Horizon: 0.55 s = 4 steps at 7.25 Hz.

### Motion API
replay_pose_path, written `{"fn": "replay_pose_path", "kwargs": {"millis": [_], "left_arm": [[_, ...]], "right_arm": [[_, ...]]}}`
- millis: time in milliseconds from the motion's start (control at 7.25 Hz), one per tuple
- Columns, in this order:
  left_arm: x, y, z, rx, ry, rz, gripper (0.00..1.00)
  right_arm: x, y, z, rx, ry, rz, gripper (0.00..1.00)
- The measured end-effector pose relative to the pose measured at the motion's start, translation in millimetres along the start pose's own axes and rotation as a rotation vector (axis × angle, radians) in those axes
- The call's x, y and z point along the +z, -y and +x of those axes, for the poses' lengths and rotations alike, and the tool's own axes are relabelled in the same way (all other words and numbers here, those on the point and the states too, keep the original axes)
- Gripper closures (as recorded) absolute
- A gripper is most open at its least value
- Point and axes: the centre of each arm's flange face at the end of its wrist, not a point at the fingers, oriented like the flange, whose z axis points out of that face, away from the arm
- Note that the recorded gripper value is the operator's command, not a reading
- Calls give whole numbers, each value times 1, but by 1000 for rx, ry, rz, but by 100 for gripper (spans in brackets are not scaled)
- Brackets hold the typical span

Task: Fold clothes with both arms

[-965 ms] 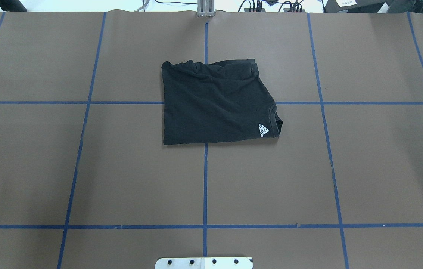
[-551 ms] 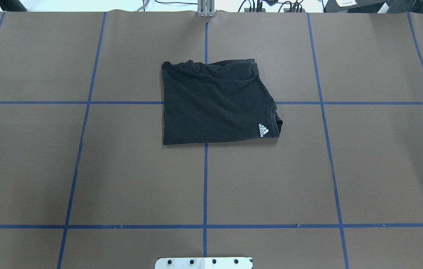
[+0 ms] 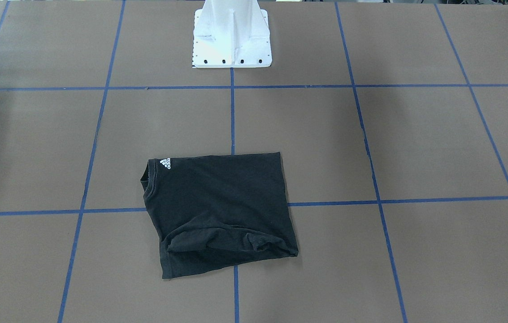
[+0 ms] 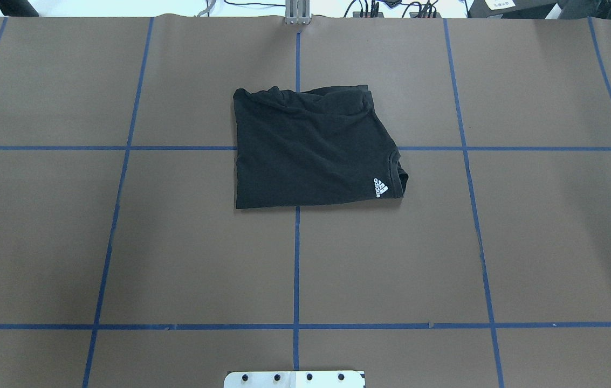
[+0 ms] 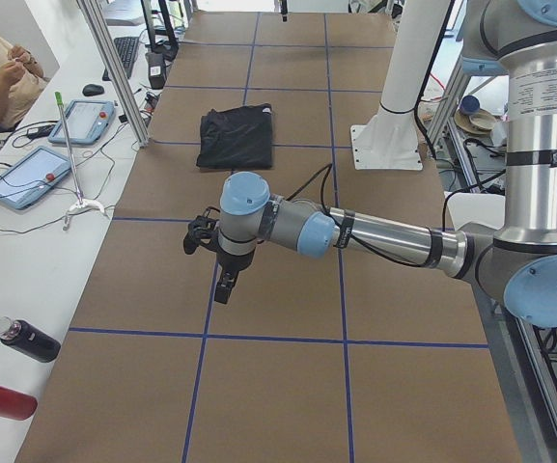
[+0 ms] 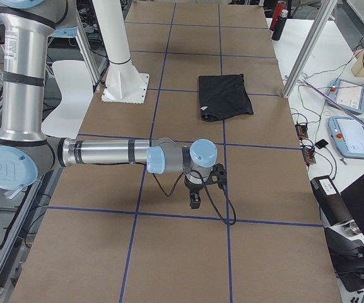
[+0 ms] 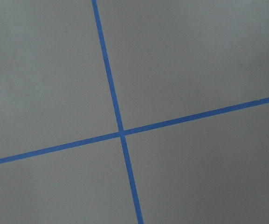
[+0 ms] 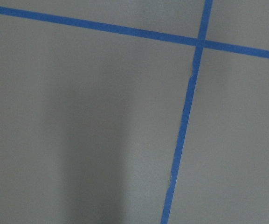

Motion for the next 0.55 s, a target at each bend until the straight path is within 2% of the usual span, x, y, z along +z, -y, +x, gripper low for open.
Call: {"fn": "replay_pose_path", "kwargs": {"millis": [276,551], "left_arm": [[4,-4,-1,-11,-28,-12,0],[8,-8,0,-23,-89,-23,0]], "right_arm": [[-34,-6,-9,4,-59,24,0],[-44,-4,-13,16,-95,14,0]]}}
